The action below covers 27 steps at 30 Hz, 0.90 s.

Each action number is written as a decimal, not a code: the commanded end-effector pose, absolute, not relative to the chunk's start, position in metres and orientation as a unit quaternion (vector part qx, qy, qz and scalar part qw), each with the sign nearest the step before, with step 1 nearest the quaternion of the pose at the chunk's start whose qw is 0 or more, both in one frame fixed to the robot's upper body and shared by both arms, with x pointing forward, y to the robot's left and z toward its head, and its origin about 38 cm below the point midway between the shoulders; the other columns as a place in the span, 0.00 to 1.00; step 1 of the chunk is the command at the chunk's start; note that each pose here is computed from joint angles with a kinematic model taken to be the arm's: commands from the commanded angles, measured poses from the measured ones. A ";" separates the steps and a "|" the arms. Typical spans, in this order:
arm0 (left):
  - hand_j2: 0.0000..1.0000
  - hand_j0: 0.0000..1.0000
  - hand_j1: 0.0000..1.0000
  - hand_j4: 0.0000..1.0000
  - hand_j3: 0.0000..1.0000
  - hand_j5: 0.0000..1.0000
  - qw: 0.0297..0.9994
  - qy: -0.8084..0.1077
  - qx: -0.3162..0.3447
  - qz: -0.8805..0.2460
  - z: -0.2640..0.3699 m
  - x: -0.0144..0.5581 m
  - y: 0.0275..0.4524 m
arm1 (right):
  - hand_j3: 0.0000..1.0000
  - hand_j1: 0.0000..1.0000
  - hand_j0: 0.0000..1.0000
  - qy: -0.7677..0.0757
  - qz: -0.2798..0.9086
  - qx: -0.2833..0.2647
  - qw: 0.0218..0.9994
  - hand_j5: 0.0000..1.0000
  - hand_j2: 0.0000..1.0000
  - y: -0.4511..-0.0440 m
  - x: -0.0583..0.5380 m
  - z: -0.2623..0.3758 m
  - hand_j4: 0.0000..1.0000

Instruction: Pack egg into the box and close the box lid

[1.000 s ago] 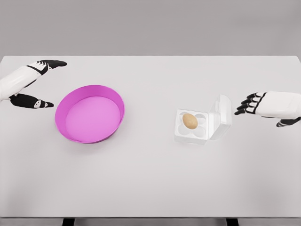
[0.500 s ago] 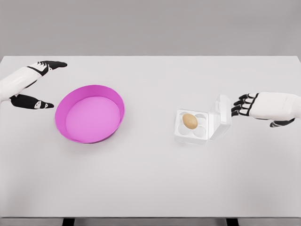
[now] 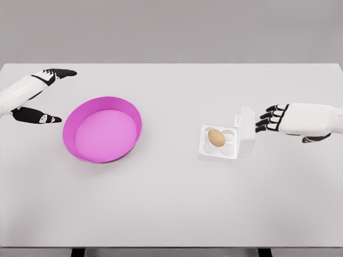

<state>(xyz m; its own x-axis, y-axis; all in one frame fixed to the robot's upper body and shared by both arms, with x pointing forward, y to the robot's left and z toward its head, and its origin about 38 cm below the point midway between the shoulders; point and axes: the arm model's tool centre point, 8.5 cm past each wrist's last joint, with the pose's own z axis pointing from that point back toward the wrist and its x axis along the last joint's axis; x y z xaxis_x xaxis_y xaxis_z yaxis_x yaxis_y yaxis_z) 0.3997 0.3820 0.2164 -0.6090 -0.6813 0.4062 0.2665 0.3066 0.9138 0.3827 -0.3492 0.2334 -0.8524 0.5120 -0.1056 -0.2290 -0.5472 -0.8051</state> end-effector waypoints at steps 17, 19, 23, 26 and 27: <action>1.00 1.00 1.00 1.00 1.00 1.00 0.417 -0.695 0.147 -0.567 0.216 0.399 0.381 | 0.99 0.99 0.99 -0.444 0.864 -0.158 0.177 0.99 0.99 -0.317 0.387 0.236 0.99; 1.00 1.00 1.00 1.00 1.00 1.00 0.416 -0.695 0.147 -0.567 0.217 0.400 0.381 | 0.99 0.99 0.99 -0.444 0.864 -0.159 0.175 0.99 0.99 -0.317 0.387 0.238 0.99; 1.00 1.00 1.00 1.00 1.00 1.00 0.416 -0.695 0.147 -0.567 0.217 0.400 0.381 | 1.00 1.00 1.00 -0.445 0.863 -0.165 0.174 1.00 1.00 -0.318 0.389 0.242 1.00; 1.00 1.00 1.00 1.00 1.00 1.00 0.416 -0.696 0.146 -0.567 0.217 0.400 0.380 | 1.00 1.00 1.00 -0.440 0.851 -0.196 0.207 1.00 1.00 -0.345 0.405 0.253 1.00; 1.00 1.00 1.00 1.00 1.00 1.00 0.416 -0.696 0.146 -0.567 0.216 0.399 0.380 | 1.00 1.00 1.00 -0.435 0.846 -0.205 0.231 1.00 1.00 -0.360 0.411 0.250 1.00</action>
<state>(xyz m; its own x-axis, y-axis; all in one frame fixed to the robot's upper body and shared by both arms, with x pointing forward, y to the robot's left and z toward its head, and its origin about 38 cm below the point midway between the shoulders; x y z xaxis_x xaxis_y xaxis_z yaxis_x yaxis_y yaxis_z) 0.3994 0.3801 0.2153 -0.6113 -0.6782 0.4079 0.2691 0.3066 0.9130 0.4013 -0.3394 0.2470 -0.8487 0.5093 -0.1424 -0.1808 -0.5325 -0.8269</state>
